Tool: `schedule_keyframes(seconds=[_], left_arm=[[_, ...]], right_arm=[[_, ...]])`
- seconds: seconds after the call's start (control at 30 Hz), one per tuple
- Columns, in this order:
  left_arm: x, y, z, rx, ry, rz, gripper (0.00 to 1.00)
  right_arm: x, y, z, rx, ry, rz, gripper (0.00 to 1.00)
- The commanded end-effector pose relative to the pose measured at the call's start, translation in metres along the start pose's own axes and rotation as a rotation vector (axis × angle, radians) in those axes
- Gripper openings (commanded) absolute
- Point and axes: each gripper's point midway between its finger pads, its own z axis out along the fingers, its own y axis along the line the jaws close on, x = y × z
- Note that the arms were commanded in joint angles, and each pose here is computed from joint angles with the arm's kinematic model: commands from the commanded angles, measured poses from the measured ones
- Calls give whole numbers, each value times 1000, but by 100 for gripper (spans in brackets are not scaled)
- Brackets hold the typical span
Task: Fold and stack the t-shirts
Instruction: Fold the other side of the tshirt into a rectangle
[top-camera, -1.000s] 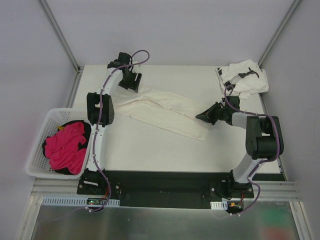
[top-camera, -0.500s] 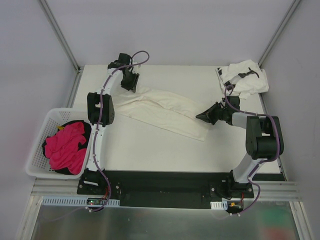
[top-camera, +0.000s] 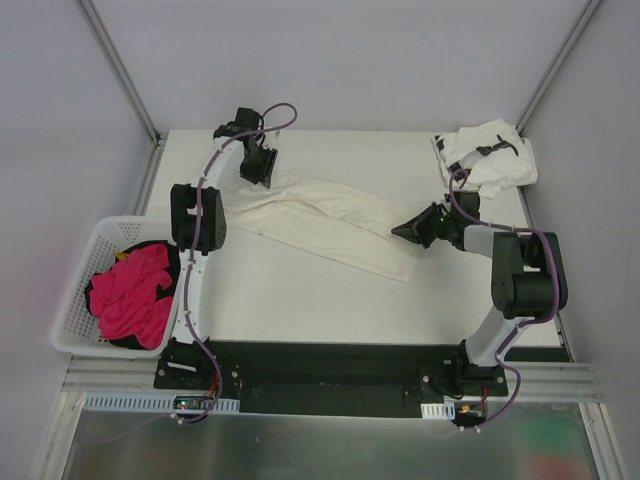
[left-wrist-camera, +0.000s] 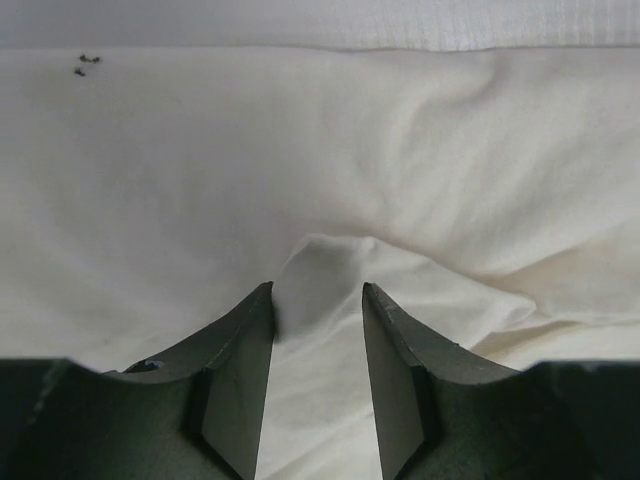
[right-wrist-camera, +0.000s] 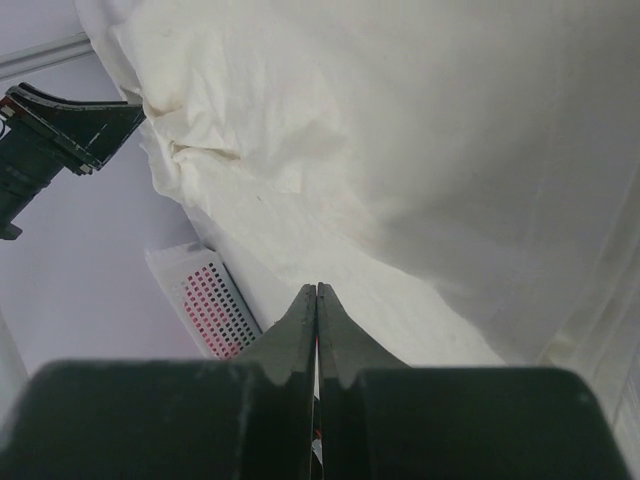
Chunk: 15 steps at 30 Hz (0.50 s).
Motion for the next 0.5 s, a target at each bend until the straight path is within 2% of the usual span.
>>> schedule_keyframes(seconds=[0.0,0.23,0.47], left_arm=[[-28,-15,-61,6,-105,-3,40],[-34,-18,-73,8,-129,-2,40],[-30,-13,-56,1,-107,0,41]], right_arm=[[3,5,2,-35,8,-8,1],[5,5,2,-48,15,-4,1],[6,8,-1,-54,8,-11,1]])
